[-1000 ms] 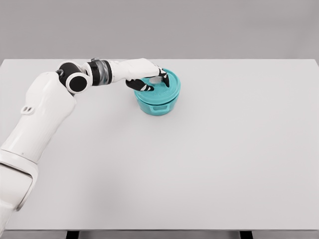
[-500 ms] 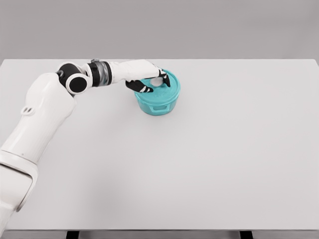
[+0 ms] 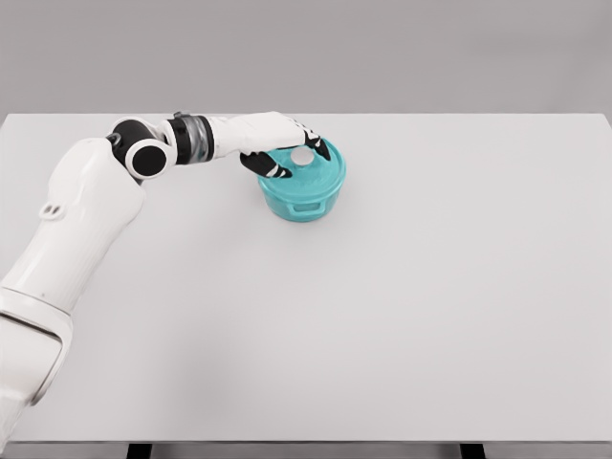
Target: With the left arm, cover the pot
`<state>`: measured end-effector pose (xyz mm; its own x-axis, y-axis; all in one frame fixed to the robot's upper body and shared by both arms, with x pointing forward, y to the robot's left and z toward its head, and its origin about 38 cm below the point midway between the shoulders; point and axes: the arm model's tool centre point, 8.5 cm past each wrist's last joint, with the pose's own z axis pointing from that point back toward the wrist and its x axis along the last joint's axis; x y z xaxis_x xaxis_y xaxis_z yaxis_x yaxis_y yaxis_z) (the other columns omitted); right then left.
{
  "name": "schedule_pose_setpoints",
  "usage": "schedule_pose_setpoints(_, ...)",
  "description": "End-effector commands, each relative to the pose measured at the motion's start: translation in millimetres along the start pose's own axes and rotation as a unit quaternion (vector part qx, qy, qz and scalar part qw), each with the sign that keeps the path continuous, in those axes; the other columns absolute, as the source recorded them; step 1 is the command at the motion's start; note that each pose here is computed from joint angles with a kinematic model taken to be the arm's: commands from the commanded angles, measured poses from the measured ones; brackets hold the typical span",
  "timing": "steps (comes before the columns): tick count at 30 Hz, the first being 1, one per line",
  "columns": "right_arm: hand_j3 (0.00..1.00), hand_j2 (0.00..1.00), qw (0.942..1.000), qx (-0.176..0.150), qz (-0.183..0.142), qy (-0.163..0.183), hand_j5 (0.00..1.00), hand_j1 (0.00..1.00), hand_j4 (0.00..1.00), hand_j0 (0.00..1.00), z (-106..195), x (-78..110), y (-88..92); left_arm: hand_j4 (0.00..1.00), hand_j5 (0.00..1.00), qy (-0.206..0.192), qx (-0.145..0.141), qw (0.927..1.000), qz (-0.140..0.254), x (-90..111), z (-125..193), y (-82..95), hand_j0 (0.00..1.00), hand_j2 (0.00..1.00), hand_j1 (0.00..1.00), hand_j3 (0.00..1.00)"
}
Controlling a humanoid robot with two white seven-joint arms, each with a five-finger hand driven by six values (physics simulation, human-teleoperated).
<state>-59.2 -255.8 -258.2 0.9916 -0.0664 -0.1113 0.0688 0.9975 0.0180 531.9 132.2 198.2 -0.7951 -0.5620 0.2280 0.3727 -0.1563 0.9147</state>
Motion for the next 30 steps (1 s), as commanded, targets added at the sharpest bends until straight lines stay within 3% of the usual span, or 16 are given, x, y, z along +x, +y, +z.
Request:
schedule_pose_setpoints(1, 1.00, 1.00, 1.0000, 0.000, 0.000, 0.000, 1.00, 1.00, 1.00, 1.00, 0, -0.1, 0.1, 0.78, 0.78, -0.001, 0.004, 1.0000, 0.003, 0, 0, 1.3, 0.78, 0.78, 0.78, 0.78)
schedule_pose_setpoints(16, 1.00, 1.00, 1.0000, 0.000, 0.000, 0.000, 1.00, 1.00, 1.00, 1.00, 0, -0.1, 0.1, 0.79, 0.79, -0.003, 0.014, 0.9999, 0.000, 1, 4, 10.2, 0.79, 0.79, 0.79, 0.79)
schedule_pose_setpoints(22, 1.00, 1.00, 1.0000, 0.000, 0.000, 0.000, 1.00, 1.00, 1.00, 1.00, 0, -0.1, 0.1, 0.81, 0.81, -0.013, 0.030, 0.9992, -0.022, 10, 8, 24.8, 0.81, 0.81, 0.81, 0.81)
schedule_pose_setpoints(27, 1.00, 1.00, 1.0000, 0.000, 0.000, 0.000, 1.00, 1.00, 1.00, 1.00, 0, -0.1, 0.1, 0.90, 0.90, -0.009, 0.049, 0.9975, -0.050, 5, 48, 38.5, 0.90, 0.90, 0.90, 0.90)
schedule_pose_setpoints(30, 1.00, 1.00, 1.0000, 0.000, 0.000, 0.000, 1.00, 1.00, 1.00, 1.00, 0, -0.1, 0.1, 0.96, 0.96, -0.011, 0.056, 0.9965, -0.060, 4, 75, 37.8, 0.96, 0.96, 0.96, 0.96)
